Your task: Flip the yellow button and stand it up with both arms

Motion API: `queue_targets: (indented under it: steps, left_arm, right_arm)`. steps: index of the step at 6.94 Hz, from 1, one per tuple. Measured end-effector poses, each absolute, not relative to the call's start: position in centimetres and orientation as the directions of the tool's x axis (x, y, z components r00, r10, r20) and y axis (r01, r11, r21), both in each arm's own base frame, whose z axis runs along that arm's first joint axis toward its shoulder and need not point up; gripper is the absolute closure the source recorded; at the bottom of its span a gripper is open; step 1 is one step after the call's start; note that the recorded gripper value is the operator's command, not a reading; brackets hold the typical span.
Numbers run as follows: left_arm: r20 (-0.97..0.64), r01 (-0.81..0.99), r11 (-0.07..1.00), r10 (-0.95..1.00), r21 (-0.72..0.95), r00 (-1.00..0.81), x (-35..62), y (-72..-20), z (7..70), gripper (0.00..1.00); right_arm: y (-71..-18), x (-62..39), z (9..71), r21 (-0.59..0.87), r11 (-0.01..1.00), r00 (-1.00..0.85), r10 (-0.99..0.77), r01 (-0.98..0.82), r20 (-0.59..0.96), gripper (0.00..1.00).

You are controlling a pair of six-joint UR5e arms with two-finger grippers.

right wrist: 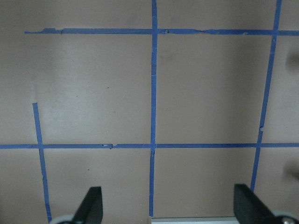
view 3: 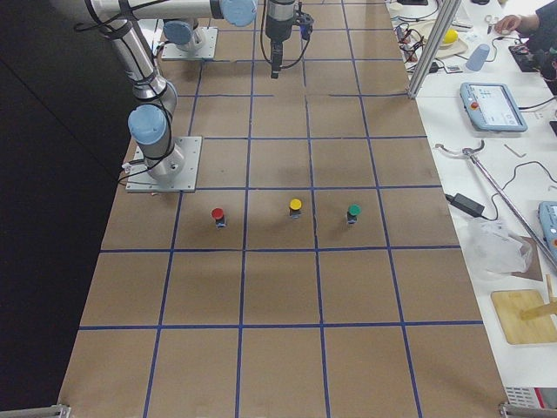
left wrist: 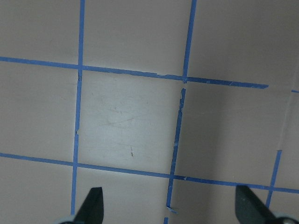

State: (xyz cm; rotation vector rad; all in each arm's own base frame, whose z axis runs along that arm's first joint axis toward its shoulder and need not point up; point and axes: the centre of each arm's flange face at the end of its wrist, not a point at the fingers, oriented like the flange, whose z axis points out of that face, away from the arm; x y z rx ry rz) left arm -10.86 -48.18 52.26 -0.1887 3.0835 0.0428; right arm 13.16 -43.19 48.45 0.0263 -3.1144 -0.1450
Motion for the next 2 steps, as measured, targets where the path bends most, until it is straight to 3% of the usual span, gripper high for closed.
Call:
queue_targets:
  steps: [2]
  left_arm:
    - [-0.054,-0.123,0.992,-0.122,0.025,-0.991,-10.84,-48.18,52.27,0.0]
  right_arm:
    - [-43.13,13.22,48.53,0.091,0.996,-1.0,-0.017,-0.015,0.018,0.0]
